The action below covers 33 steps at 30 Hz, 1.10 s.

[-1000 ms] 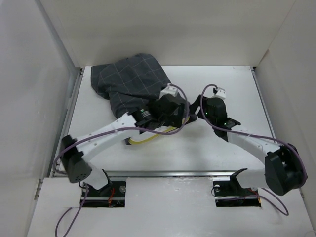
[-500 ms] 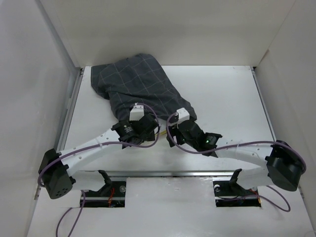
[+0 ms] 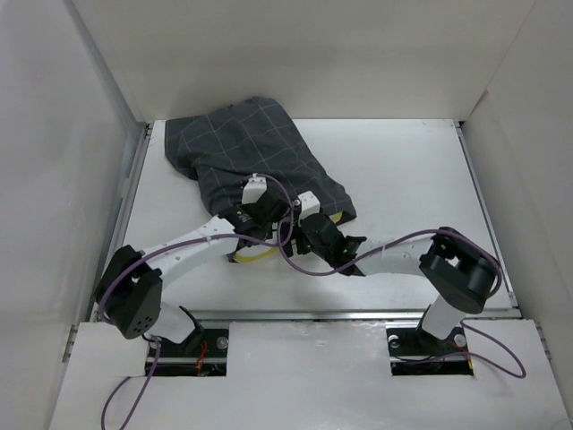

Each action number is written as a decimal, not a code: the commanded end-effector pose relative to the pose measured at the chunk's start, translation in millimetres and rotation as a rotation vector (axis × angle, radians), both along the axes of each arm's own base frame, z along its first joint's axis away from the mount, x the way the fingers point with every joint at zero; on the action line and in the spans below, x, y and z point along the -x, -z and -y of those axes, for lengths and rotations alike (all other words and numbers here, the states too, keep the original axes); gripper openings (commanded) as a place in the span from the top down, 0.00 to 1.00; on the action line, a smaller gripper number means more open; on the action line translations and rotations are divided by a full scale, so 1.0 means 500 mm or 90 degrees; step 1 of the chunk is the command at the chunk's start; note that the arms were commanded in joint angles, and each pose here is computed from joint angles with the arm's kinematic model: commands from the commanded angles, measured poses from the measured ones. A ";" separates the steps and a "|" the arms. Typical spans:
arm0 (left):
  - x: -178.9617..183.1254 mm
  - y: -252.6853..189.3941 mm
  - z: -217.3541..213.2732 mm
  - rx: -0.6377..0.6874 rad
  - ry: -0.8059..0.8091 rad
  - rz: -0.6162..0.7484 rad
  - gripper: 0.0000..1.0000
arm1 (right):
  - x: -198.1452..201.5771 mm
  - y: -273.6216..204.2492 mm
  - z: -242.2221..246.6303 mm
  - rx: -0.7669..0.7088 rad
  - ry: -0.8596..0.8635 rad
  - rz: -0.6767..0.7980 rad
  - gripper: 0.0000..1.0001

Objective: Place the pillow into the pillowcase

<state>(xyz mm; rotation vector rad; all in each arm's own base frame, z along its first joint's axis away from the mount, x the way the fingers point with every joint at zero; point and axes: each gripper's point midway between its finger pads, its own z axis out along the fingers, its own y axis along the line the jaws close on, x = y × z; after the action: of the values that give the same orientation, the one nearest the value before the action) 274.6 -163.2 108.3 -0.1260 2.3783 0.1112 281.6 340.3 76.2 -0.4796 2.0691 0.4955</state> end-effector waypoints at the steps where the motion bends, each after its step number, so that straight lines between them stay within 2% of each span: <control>1: -0.024 -0.020 0.025 0.006 0.029 0.014 0.62 | -0.053 -0.124 -0.073 -0.176 0.030 0.093 0.13; 2: -0.026 -0.020 0.026 0.003 0.029 0.011 0.81 | -0.073 -0.119 -0.079 -0.187 0.062 0.094 0.13; 3: -0.024 -0.023 0.024 0.000 0.029 0.007 0.90 | -0.080 -0.094 -0.072 -0.169 0.078 0.091 0.15; 4: -0.027 -0.033 0.022 -0.004 0.025 0.012 1.00 | -0.100 -0.109 -0.084 -0.177 0.100 0.096 0.21; 5: -0.028 -0.051 0.025 0.011 0.017 0.021 1.00 | -0.110 -0.090 -0.089 -0.180 0.122 0.084 0.33; 6: -0.025 -0.076 0.037 0.023 0.023 0.030 1.00 | -0.117 -0.085 -0.085 -0.187 0.142 0.085 0.51; 7: -0.024 -0.095 0.048 0.036 0.032 0.042 1.00 | -0.123 -0.097 -0.082 -0.208 0.157 0.097 0.87; 8: -0.016 -0.111 0.056 0.038 0.047 0.048 1.00 | -0.133 -0.126 -0.088 -0.254 0.164 0.125 1.00; 10: 0.000 -0.171 0.085 0.080 0.078 0.074 1.00 | -0.141 -0.186 -0.084 -0.311 0.179 0.161 1.00; 12: 0.022 -0.207 0.116 0.122 0.122 0.074 1.00 | -0.143 -0.286 -0.059 -0.407 0.208 0.218 1.00; 16: 0.075 -0.319 0.162 0.193 0.209 0.101 1.00 | -0.150 -0.428 -0.007 -0.516 0.277 0.286 1.00; 18: 0.097 -0.341 0.158 0.199 0.220 0.092 1.00 | -0.156 -0.473 0.018 -0.556 0.319 0.311 1.00; 21: 0.136 -0.390 0.182 0.239 0.290 0.090 1.00 | -0.176 -0.497 0.020 -0.584 0.361 0.324 1.00; 24: 0.191 -0.428 0.221 0.305 0.386 0.053 1.00 | -0.193 -0.457 -0.001 -0.586 0.374 0.306 1.00; 25: 0.207 -0.437 0.232 0.321 0.409 0.044 1.00 | -0.197 -0.475 -0.008 -0.621 0.374 0.310 1.00; 26: 0.222 -0.438 0.246 0.334 0.439 0.026 1.00 | -0.213 -0.431 -0.021 -0.595 0.388 0.303 1.00; 30: 0.286 -0.441 0.308 0.384 0.532 -0.043 1.00 | -0.249 -0.386 -0.074 -0.568 0.391 0.281 1.00; 33: 0.297 -0.459 0.322 0.401 0.554 -0.041 1.00 | -0.260 -0.332 -0.099 -0.533 0.391 0.242 1.00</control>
<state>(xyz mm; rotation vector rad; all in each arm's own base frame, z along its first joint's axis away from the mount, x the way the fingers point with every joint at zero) 194.7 -260.9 294.7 0.3636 2.2827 -0.5440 402.6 371.2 229.9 0.4588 1.3810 0.6674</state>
